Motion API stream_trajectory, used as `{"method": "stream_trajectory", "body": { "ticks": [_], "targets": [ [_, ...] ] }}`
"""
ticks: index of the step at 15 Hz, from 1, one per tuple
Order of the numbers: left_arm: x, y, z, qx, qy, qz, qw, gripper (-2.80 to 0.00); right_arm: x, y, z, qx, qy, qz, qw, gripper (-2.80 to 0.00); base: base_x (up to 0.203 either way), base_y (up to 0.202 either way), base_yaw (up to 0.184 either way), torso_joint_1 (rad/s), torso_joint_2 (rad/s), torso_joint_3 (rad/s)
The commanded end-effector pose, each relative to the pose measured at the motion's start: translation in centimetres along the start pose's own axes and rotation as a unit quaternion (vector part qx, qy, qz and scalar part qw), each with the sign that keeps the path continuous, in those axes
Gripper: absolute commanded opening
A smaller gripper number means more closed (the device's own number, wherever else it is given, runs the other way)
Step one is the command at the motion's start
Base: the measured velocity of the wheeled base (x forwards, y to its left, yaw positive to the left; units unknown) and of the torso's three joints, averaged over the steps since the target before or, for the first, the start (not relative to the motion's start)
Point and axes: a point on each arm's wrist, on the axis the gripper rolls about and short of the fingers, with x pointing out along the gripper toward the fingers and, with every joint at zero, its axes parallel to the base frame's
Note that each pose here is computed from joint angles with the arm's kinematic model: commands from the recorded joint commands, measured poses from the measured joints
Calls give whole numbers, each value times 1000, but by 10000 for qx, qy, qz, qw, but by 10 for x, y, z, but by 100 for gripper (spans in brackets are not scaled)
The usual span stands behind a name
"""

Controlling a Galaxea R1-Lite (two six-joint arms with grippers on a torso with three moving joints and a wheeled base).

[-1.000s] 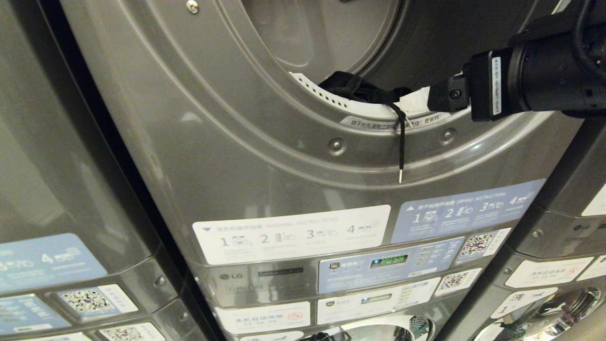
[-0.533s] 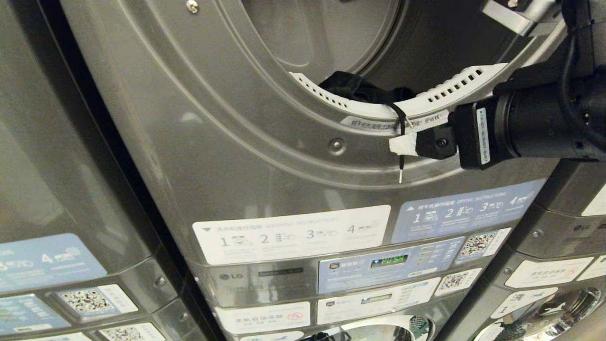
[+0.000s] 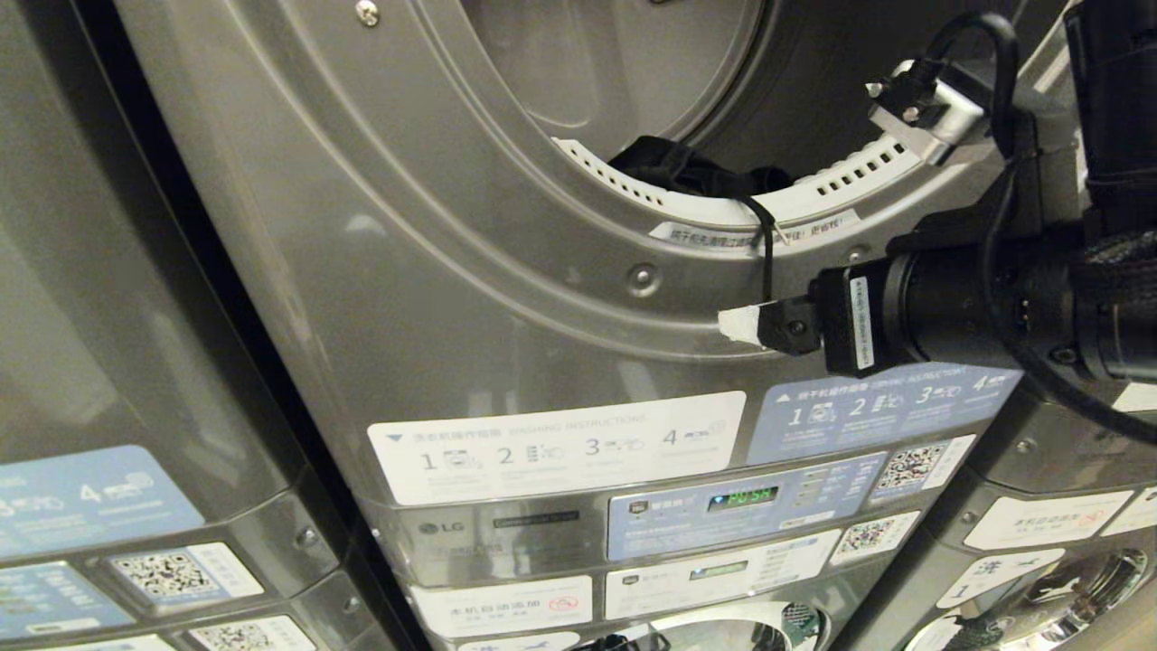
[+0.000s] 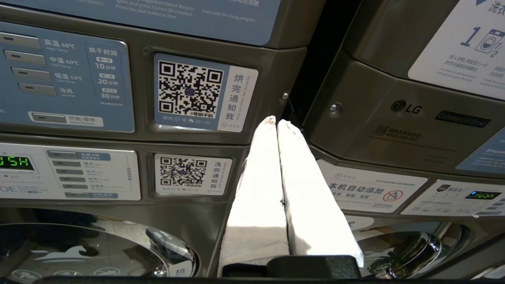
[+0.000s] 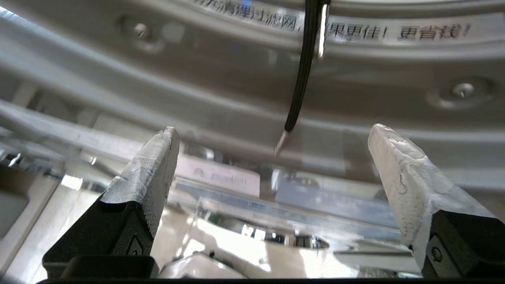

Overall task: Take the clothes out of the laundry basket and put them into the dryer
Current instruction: Put the clothes in the dryer

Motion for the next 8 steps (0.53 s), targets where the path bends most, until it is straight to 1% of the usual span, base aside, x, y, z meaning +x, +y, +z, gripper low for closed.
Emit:
{"method": "stream_trajectory", "body": {
  "ticks": [1, 2, 8],
  "targets": [
    [2, 2, -8, 5, 139, 36, 9999, -280, 13, 2, -7, -27, 79, -147, 9999, 0, 0, 0, 0, 0, 0, 0],
    [2, 2, -8, 5, 137, 35, 9999, -280, 18, 3, -8, -42, 97, -307, 9995, 0, 0, 0, 0, 0, 0, 0],
    [2, 2, -8, 5, 137, 35, 9999, -280, 31, 6, -10, -30, 135, -556, 9984, 0, 0, 0, 0, 0, 0, 0]
  ]
}}
